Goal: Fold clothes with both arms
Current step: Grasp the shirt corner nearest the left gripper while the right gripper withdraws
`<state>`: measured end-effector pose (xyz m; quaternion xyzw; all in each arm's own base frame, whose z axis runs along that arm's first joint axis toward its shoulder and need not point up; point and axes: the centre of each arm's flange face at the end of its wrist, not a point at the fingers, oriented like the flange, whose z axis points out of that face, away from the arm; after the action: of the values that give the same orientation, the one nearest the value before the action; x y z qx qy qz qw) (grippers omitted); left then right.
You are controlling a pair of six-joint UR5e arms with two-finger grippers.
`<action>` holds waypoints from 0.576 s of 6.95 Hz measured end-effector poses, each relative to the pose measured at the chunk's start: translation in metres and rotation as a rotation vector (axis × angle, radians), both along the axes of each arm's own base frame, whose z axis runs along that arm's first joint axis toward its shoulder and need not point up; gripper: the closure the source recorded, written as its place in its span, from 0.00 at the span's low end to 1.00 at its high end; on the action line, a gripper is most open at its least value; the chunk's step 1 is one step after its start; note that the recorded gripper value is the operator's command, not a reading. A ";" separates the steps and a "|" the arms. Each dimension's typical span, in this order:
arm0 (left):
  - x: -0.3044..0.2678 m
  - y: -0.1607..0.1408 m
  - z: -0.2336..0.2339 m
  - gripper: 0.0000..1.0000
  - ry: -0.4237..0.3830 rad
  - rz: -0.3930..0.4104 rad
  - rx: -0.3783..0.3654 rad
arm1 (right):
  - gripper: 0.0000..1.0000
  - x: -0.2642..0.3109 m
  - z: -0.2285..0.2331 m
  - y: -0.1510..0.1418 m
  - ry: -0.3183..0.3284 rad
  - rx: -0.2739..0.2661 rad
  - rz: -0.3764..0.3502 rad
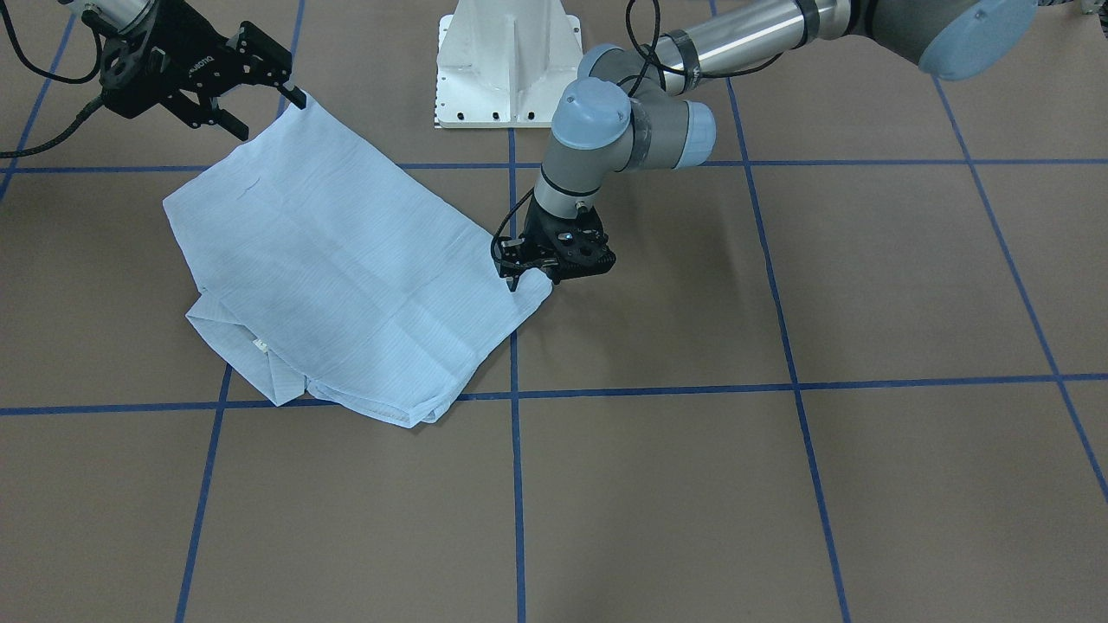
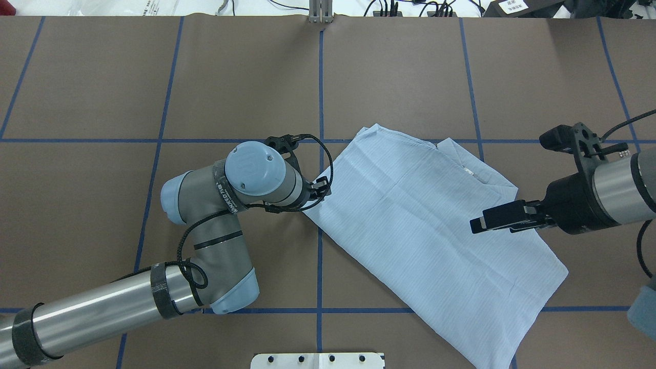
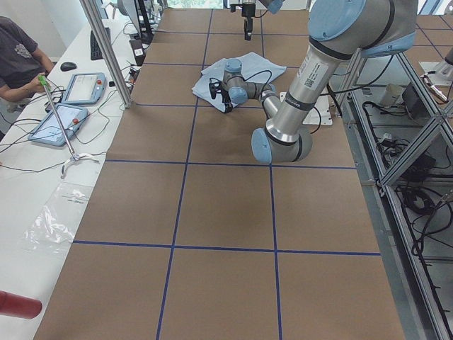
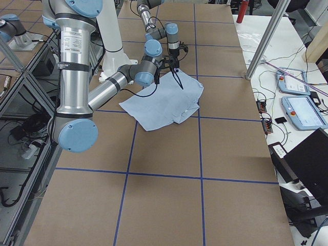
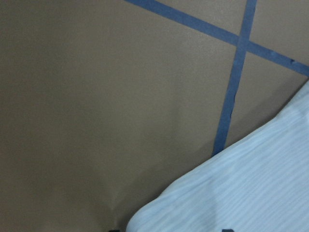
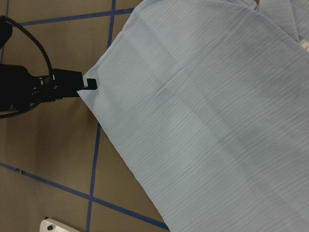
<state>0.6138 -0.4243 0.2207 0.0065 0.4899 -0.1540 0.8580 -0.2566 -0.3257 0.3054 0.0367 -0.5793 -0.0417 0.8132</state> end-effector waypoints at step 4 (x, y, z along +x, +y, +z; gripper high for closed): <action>-0.004 0.006 -0.005 1.00 0.009 0.010 0.004 | 0.00 0.000 0.003 -0.002 0.006 -0.006 0.004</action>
<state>0.6094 -0.4178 0.2160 0.0049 0.4941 -0.1486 0.8566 -0.2564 -0.3275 0.3086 0.0354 -0.5771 -0.0387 0.8150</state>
